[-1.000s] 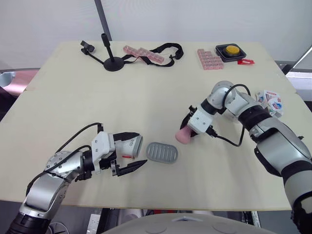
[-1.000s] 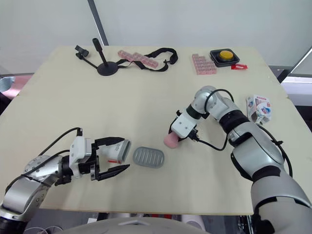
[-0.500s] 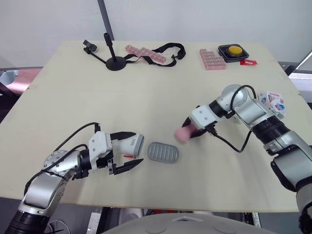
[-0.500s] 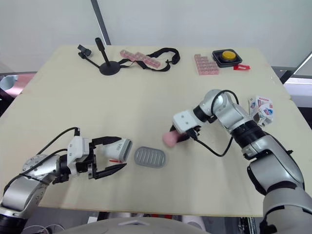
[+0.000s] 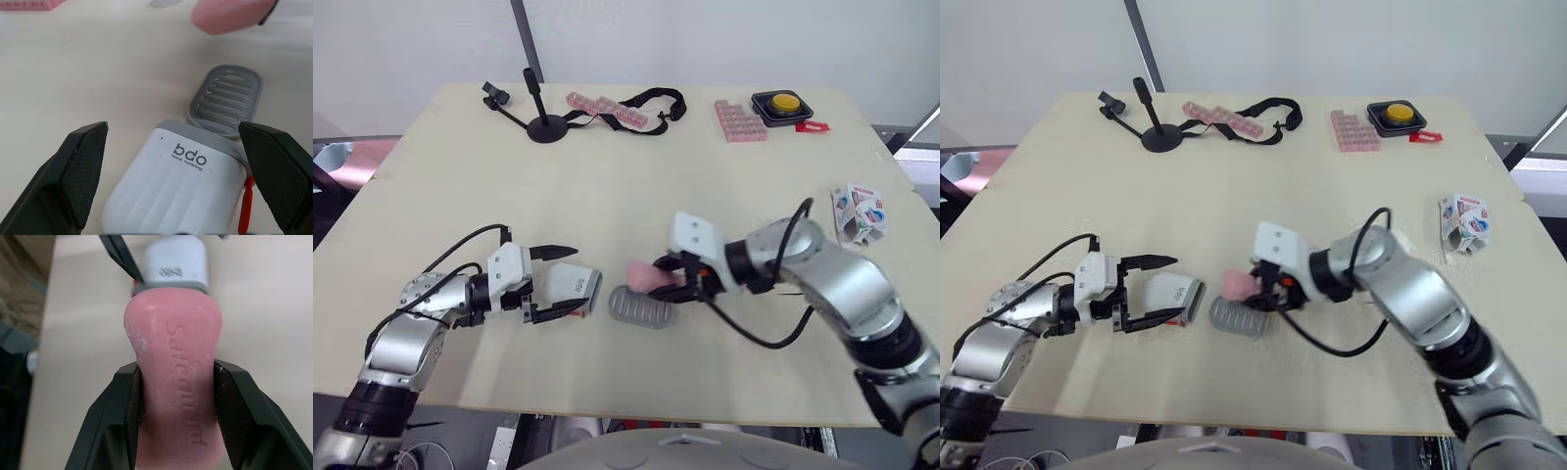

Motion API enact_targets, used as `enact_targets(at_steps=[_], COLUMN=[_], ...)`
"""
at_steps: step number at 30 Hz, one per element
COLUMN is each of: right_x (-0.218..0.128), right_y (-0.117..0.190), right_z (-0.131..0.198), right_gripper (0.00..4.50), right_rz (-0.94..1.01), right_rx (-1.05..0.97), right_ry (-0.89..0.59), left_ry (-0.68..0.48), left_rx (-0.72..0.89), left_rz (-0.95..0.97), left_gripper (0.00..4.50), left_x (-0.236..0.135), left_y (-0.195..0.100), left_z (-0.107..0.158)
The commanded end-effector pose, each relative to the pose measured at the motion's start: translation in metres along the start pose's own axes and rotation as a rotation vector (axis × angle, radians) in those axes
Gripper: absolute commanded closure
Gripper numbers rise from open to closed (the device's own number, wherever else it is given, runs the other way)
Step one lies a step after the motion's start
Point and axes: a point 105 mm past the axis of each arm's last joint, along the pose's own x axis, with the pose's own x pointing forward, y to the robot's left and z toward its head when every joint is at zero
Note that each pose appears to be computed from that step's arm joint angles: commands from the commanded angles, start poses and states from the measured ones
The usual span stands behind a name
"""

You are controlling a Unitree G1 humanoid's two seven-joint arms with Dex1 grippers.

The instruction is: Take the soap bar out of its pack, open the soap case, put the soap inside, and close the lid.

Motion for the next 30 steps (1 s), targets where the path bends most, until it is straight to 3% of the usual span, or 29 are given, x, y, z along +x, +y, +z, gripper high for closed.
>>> enact_targets(at_steps=[1, 11, 30], right_x=[0.002, 0.027, 0.033], right_y=[-0.001, -0.005, -0.004], right_z=[0.002, -0.009, -0.011], right_gripper=[2.87, 2.87, 2.87], right_rz=[-0.038, -0.068, -0.023], right_rx=[0.006, -0.009, -0.098], right_ry=[0.015, 0.075, 0.109], left_ry=[-0.007, 0.027, 0.027], left_rx=[0.021, 0.06, 0.068], left_rz=[-0.064, -0.227, -0.179], left_gripper=[0.0, 0.0, 0.0], left_x=[-0.001, -0.011, -0.006], left_y=[-0.002, -0.004, 0.004], left_z=[0.003, 0.009, 0.008])
